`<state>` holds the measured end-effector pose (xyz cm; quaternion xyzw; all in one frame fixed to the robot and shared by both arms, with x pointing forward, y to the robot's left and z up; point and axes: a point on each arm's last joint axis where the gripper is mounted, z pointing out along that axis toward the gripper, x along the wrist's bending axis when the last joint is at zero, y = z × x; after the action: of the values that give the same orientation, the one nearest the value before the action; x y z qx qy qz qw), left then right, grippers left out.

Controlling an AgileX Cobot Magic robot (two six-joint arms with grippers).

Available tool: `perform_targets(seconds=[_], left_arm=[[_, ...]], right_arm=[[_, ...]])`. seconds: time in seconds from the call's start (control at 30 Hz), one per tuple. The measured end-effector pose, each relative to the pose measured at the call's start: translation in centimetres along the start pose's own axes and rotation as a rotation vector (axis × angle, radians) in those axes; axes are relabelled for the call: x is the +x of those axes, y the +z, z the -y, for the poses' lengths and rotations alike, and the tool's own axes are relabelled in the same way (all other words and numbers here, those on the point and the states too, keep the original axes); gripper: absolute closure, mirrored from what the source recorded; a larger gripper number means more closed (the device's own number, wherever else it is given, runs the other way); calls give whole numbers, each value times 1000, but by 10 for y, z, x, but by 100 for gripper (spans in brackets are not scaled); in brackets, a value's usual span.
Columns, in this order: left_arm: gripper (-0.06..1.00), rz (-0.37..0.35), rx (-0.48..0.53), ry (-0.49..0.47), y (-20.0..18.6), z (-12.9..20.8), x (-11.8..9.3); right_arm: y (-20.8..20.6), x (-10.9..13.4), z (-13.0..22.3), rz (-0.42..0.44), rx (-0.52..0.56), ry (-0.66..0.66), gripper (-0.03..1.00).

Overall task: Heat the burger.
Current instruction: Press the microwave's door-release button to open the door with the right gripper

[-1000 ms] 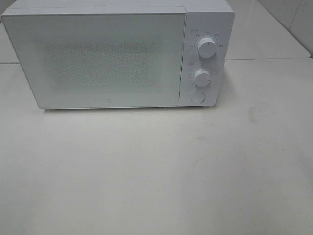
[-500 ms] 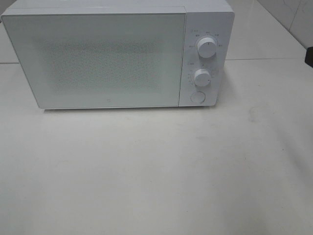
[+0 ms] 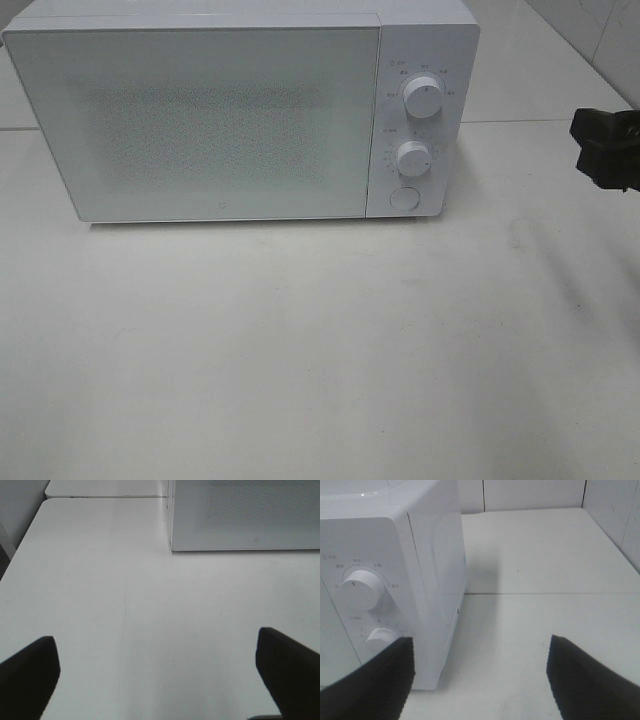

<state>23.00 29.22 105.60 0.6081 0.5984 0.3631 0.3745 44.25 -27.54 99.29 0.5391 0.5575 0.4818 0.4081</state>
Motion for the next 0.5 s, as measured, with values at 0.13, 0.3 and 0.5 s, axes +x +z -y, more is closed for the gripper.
perform_targets(seconds=[0.13, 0.3, 0.5], left_arm=[[-5, 0, 0, 0, 0, 0, 0], [-5, 0, 0, 0, 0, 0, 0], [-5, 0, 0, 0, 0, 0, 0]], right_arm=[[4, -2, 8, 11, -38, 9, 24], [13, 4, 28, 27, -29, -2, 24], [22, 28, 47, 25, -30, -57, 24]])
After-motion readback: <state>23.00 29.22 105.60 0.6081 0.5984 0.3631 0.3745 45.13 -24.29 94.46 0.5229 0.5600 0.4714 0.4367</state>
